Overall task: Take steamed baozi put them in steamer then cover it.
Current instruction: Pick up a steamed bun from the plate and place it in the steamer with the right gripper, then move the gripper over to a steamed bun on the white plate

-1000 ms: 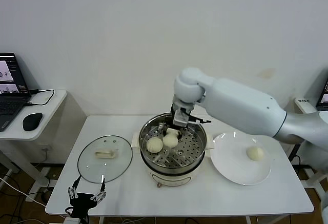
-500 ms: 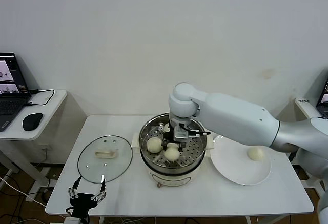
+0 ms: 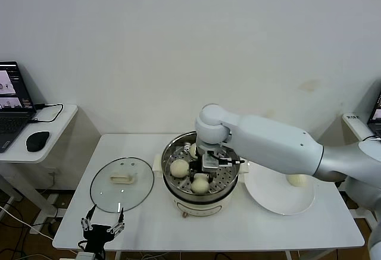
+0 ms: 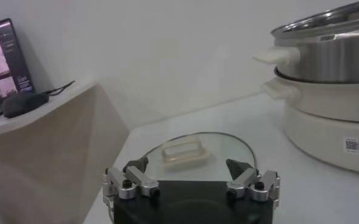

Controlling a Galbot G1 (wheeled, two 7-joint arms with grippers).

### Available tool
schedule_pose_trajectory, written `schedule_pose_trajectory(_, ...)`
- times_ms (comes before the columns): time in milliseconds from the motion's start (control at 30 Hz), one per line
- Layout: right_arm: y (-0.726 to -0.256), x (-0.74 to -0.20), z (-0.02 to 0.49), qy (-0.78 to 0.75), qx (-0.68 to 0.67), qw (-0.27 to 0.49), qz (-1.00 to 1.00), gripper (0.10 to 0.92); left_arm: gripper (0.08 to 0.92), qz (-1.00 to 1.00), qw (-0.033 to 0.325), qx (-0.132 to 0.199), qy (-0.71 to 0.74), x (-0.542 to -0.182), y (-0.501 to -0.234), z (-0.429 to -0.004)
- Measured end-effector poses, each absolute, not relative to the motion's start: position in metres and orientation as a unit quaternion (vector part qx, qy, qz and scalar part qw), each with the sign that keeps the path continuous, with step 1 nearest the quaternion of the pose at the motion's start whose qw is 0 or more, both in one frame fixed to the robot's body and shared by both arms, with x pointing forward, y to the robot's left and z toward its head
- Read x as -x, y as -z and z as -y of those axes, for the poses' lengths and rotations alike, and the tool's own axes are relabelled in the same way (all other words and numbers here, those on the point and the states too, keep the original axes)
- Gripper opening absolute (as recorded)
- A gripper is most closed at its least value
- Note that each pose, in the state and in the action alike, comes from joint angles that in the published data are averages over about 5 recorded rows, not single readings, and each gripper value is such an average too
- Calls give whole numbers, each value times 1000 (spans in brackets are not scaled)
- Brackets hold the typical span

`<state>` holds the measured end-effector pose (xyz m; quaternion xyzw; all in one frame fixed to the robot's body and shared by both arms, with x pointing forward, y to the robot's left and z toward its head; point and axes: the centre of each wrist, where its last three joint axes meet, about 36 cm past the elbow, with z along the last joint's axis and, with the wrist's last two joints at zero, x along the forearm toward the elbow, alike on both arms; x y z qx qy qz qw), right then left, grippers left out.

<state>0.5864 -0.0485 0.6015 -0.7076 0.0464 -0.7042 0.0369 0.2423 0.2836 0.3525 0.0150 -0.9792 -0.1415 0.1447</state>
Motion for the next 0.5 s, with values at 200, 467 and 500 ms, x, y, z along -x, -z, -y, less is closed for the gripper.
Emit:
schedule_pose_trajectory(200,-610,-591,56,703,706,35,-78,799,823,979,144,-15,142,-242,-353,-284)
schedule_pose_trajectory(467,-653,-603,97,705,687,15,-174,823,823,980,142,-11,140,-246,-353,-285)
schedule_pose_trajectory(500,-660,-605,106,704,683,8,-193,823,823,980,142,-10,140,-247,-353,-285)
